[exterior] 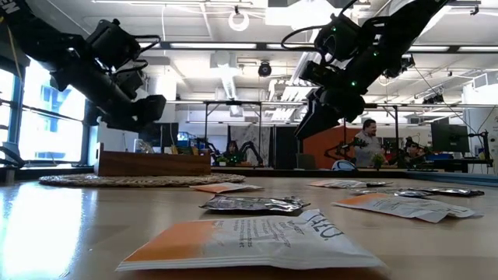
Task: Pick & Place Tea
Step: Put the purple tea bag into the middle section of the wooden organizer
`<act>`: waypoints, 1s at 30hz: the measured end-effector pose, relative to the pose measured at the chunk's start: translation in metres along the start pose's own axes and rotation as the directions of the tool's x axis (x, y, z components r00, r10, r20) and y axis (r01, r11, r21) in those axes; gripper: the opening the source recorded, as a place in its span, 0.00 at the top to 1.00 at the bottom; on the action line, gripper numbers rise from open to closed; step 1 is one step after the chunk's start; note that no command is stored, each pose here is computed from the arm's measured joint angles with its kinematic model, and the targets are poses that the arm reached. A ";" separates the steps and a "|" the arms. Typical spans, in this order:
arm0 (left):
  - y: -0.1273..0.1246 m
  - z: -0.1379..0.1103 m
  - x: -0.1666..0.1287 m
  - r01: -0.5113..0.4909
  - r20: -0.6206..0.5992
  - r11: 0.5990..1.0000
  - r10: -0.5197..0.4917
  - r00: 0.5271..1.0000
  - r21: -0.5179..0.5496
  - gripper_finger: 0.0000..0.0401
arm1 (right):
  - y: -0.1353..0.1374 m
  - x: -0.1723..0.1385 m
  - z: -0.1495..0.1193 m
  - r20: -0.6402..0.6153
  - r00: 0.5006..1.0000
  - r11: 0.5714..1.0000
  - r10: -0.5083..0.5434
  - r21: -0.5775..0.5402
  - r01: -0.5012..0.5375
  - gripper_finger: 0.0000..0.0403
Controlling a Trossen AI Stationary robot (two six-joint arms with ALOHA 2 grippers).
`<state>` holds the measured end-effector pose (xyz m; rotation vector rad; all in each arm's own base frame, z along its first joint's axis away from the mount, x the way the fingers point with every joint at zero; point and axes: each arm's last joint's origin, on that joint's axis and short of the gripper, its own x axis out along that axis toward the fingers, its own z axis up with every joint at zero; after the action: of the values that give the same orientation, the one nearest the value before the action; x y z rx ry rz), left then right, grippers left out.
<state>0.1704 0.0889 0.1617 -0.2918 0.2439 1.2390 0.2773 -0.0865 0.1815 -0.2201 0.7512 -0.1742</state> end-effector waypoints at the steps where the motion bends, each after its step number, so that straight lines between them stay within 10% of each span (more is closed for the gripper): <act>1: -0.002 0.002 0.000 0.025 0.000 1.000 -0.025 1.000 -0.011 0.56 | 0.000 0.000 0.000 0.000 1.000 1.000 0.001 -0.001 -0.001 0.62; 9: -0.029 0.040 -0.003 0.348 0.001 0.937 -0.349 0.937 -0.030 0.54 | 0.006 0.000 0.006 0.047 0.999 1.000 0.006 -0.016 -0.006 0.62; 17: -0.065 0.063 -0.012 0.741 -0.101 0.665 -0.747 0.658 -0.094 0.54 | 0.023 -0.002 0.001 -0.033 0.994 0.994 0.100 -0.036 -0.101 0.62; 23: -0.082 0.052 -0.014 0.761 -0.161 0.644 -0.761 0.629 -0.073 0.54 | 0.044 -0.015 -0.014 -0.248 0.951 0.983 0.183 0.011 -0.186 0.62; 30: -0.088 0.035 -0.003 0.733 -0.233 0.673 -0.732 0.640 -0.099 0.54 | 0.048 -0.037 -0.021 -0.379 0.920 0.990 0.100 0.134 -0.053 0.62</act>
<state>0.2537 0.0721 0.2035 -0.4909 0.3085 0.3724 0.2395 -0.0341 0.1784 -0.0381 1.1360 -0.1905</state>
